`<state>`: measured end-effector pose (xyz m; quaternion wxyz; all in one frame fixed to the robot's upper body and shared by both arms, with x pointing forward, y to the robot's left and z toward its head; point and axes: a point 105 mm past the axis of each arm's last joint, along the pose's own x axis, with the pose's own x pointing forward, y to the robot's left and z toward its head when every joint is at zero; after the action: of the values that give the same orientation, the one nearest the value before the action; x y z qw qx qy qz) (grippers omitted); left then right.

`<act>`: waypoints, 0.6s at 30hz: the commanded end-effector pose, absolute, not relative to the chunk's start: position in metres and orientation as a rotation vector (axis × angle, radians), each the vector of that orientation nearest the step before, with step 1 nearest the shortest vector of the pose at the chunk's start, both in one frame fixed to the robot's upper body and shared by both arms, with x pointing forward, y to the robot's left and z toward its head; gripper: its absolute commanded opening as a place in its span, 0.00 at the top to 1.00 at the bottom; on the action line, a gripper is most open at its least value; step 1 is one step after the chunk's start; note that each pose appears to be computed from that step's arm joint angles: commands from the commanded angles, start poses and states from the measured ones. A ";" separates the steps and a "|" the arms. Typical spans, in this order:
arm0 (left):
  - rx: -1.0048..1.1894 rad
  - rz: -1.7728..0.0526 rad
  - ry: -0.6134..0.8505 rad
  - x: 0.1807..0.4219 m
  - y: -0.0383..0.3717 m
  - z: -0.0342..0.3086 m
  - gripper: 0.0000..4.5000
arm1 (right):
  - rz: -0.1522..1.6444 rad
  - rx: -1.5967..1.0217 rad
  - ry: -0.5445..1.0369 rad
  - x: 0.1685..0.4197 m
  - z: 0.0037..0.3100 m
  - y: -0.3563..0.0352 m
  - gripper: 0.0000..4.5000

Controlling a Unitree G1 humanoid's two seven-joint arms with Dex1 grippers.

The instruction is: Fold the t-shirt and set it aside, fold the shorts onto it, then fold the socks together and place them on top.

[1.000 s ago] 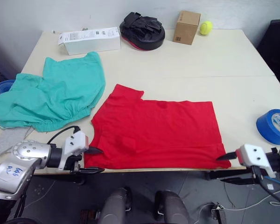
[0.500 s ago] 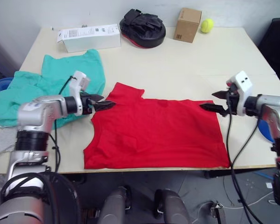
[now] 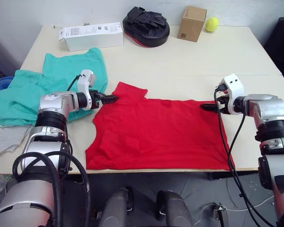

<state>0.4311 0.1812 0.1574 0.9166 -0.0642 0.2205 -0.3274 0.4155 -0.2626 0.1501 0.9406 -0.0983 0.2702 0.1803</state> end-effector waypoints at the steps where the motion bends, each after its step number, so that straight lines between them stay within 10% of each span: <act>1: -0.106 -0.687 0.467 0.432 0.179 0.155 0.00 | 0.310 -0.179 0.559 0.417 0.156 -0.273 0.00; 8: -0.099 -0.677 0.503 0.430 0.182 0.147 0.09 | 0.343 -0.118 0.593 0.416 0.147 -0.268 0.13; 18: -0.093 -0.742 0.493 0.424 0.181 0.151 0.78 | 0.393 -0.088 0.542 0.417 0.147 -0.260 0.90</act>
<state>0.4263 0.1827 0.1473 0.9056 -0.0535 0.2417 -0.3443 0.4178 -0.2612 0.1491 0.9426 -0.0514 0.2743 0.1833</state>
